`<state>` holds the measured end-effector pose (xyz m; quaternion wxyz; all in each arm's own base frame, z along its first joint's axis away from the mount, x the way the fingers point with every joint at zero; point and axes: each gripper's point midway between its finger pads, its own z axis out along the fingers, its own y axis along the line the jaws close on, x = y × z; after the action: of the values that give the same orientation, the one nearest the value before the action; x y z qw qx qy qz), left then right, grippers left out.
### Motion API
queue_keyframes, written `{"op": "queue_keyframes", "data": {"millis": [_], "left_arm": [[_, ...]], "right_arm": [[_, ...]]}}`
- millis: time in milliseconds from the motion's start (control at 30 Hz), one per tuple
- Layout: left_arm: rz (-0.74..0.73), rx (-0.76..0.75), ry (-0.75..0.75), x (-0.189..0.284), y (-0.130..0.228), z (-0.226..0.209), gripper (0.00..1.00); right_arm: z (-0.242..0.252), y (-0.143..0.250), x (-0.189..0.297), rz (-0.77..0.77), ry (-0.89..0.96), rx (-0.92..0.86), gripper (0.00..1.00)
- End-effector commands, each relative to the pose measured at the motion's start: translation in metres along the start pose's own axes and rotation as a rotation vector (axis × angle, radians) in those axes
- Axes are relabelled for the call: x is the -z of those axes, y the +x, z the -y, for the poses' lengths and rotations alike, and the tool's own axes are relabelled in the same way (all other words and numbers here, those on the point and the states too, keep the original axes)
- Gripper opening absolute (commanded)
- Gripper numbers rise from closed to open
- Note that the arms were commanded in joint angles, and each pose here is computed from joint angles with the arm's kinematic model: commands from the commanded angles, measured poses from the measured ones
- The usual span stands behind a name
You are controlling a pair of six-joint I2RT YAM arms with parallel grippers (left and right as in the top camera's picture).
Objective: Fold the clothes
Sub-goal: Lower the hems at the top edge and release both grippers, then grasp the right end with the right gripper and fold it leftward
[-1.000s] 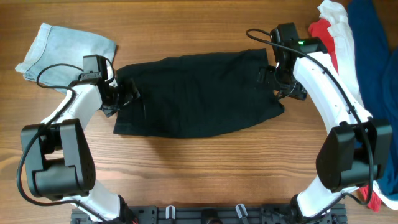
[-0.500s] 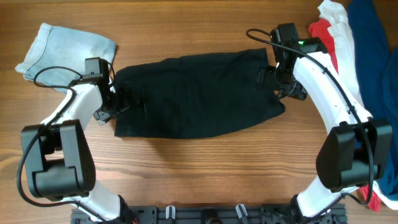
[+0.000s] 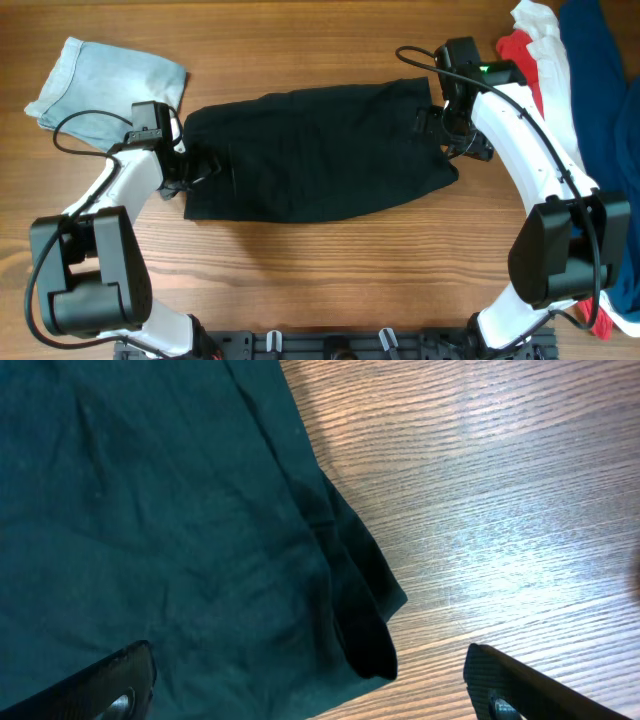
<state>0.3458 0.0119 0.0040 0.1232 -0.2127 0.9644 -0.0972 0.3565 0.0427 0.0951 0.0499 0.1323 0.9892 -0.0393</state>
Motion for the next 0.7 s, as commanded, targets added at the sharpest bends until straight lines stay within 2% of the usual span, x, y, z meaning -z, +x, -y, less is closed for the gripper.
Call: {"op": "queue_keyframes", "data": {"millis": [0,67,100,133,200,267,467,667], "left_arm": [[-0.185,0.015,0.093,-0.028,0.05,0.007,0.71],[-0.185,0.015,0.093,-0.028,0.05,0.007,0.65],[-0.185,0.015,0.093,-0.028,0.05,0.007,0.59],[-0.185,0.015,0.093,-0.028,0.05,0.007,0.49],[-0.186,0.016,0.093,-0.028,0.05,0.007,0.2],[-0.186,0.016,0.093,-0.028,0.05,0.007,0.04],[-0.167,0.02,0.098,-0.02,0.044,0.008,0.04],[-0.086,0.035,0.09,0.027,0.017,0.01,0.04]], "right_arm": [[0.0,0.003,-0.007,-0.022,0.012,0.014,0.99],[0.0,0.003,-0.007,-0.022,0.012,0.014,1.0],[0.0,0.003,-0.007,-0.022,0.012,0.014,1.0],[0.0,0.003,-0.007,-0.022,0.012,0.014,0.99],[0.0,0.003,-0.007,-0.022,0.012,0.014,0.99],[0.0,0.003,-0.007,-0.022,0.012,0.014,1.0],[0.0,0.002,-0.006,-0.017,0.01,0.02,0.98],[-0.022,-0.004,0.017,0.016,-0.124,0.129,0.93]]}}
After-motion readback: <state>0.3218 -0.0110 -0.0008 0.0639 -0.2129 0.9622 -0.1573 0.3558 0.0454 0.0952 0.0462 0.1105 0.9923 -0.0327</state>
